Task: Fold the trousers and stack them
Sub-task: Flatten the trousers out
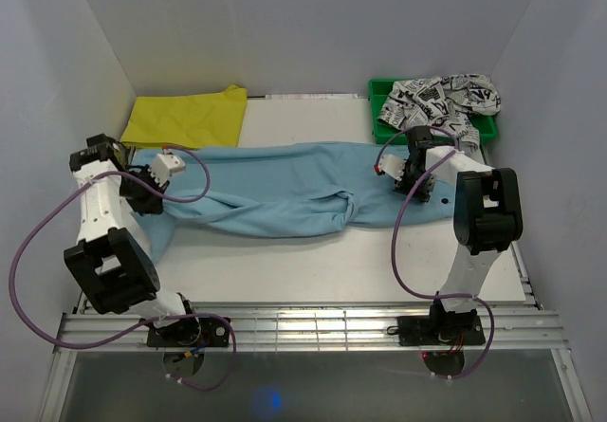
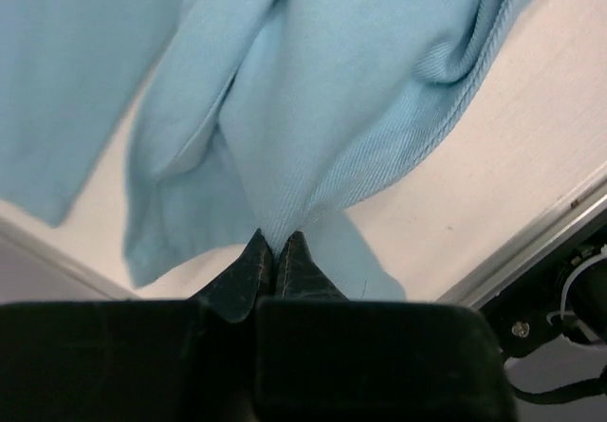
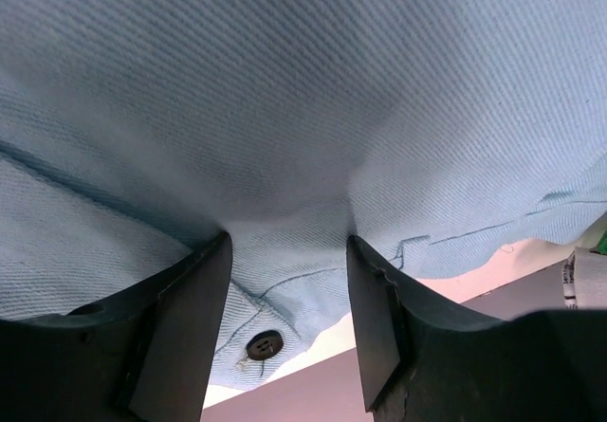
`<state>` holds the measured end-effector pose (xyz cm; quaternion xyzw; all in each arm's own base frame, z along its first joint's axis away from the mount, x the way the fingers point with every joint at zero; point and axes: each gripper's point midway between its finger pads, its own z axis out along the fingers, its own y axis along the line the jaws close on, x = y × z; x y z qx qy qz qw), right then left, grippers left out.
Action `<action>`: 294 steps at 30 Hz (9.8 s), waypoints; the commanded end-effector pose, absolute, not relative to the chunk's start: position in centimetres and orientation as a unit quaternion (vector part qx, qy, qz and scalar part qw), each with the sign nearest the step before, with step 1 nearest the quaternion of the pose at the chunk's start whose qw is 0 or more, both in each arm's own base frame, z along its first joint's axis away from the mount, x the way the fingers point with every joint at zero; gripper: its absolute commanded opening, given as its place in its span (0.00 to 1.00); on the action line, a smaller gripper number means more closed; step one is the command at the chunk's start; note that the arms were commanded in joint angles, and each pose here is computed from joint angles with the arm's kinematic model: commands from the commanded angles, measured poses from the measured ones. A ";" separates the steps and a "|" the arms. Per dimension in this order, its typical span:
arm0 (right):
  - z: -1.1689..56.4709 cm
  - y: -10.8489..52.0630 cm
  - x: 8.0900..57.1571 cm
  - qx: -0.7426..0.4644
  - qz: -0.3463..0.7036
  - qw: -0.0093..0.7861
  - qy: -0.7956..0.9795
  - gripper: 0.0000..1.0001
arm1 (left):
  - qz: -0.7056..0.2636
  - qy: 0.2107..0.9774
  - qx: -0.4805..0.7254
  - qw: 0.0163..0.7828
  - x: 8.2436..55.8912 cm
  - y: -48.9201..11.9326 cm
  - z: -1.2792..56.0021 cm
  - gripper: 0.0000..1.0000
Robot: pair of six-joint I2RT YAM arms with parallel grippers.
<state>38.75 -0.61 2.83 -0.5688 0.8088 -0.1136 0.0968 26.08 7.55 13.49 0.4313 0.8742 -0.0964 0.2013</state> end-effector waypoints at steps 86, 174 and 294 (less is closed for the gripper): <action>6.7 -2.9 52.3 -0.627 -0.081 0.204 0.748 0.34 | -0.186 0.956 -0.063 0.217 44.3 15.0 13.1 0.76; 5.7 5.4 39.1 -0.550 -0.036 0.214 0.806 0.52 | -0.200 0.969 -0.066 0.125 33.4 7.4 5.8 0.55; 6.1 -4.2 22.2 -0.658 -0.135 0.131 0.729 0.08 | -0.250 0.941 0.008 0.229 25.3 18.6 10.2 0.02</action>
